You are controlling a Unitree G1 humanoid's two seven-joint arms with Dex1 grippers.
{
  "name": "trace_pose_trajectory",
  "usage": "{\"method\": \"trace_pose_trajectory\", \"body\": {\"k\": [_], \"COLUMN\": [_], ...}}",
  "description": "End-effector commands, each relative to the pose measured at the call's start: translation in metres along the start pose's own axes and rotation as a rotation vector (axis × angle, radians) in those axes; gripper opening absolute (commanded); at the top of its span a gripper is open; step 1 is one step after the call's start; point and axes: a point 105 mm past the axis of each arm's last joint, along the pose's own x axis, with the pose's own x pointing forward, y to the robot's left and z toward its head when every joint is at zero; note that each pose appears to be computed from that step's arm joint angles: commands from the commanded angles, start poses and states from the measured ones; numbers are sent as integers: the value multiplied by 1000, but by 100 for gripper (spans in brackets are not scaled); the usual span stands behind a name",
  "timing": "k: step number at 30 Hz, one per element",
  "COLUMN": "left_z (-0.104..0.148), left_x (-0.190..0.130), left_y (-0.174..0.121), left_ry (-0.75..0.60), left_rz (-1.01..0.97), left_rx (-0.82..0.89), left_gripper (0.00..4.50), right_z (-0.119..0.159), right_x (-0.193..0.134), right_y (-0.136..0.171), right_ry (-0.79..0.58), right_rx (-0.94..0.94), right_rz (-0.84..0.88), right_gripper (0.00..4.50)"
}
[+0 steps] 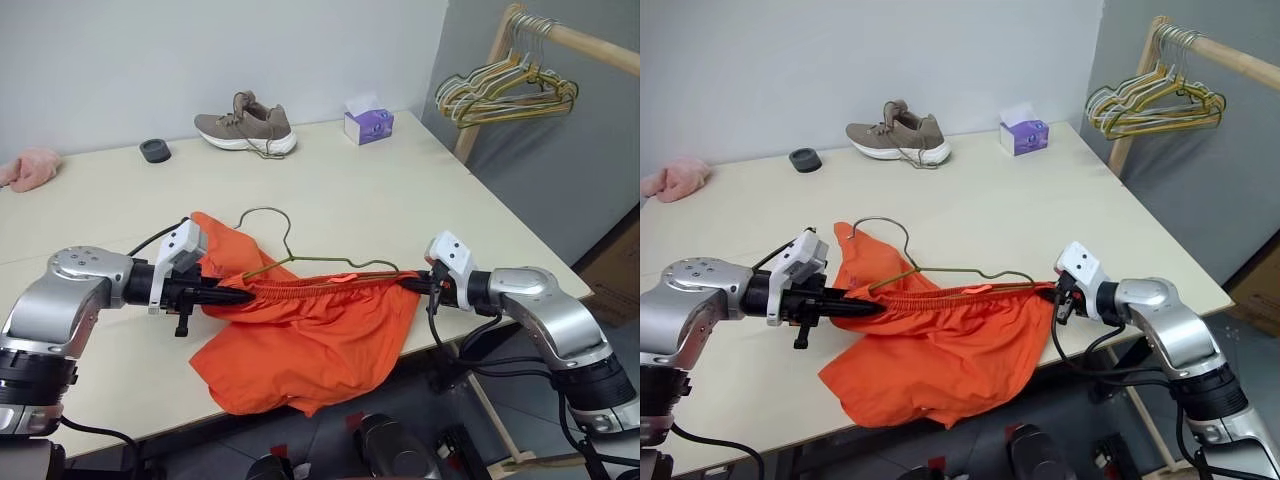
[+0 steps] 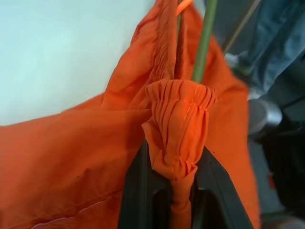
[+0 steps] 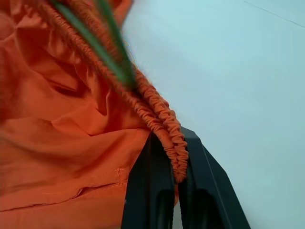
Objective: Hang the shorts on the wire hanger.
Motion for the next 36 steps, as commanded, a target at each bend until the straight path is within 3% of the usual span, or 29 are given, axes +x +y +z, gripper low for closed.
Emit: {"method": "trace_pose_trajectory", "body": {"k": [1,11,22,27,34,36], "left_z": [-4,-17,12,8,-1,-2], "left_x": [-15,2,56,62,60,61], "left_y": [15,17,13,5,1,0], "left_ry": [53,145,81,76,92,92], "left_rz": [93,80,92,75,75,72], "left_rx": [32,130,275,265,248,248], "left_gripper": [0,0,0,0,0,0], "right_z": [2,22,68,64,37,22], "right_x": [-12,-11,23,21,-8,-11], "right_y": [-5,4,36,32,21,17], "right_ry": [29,63,43,49,147,204], "right_rx": [-72,-263,-482,-479,-440,-435], "right_rz": [-36,37,185,146,100,90], "right_gripper": [2,2,2,149,397,397]}}
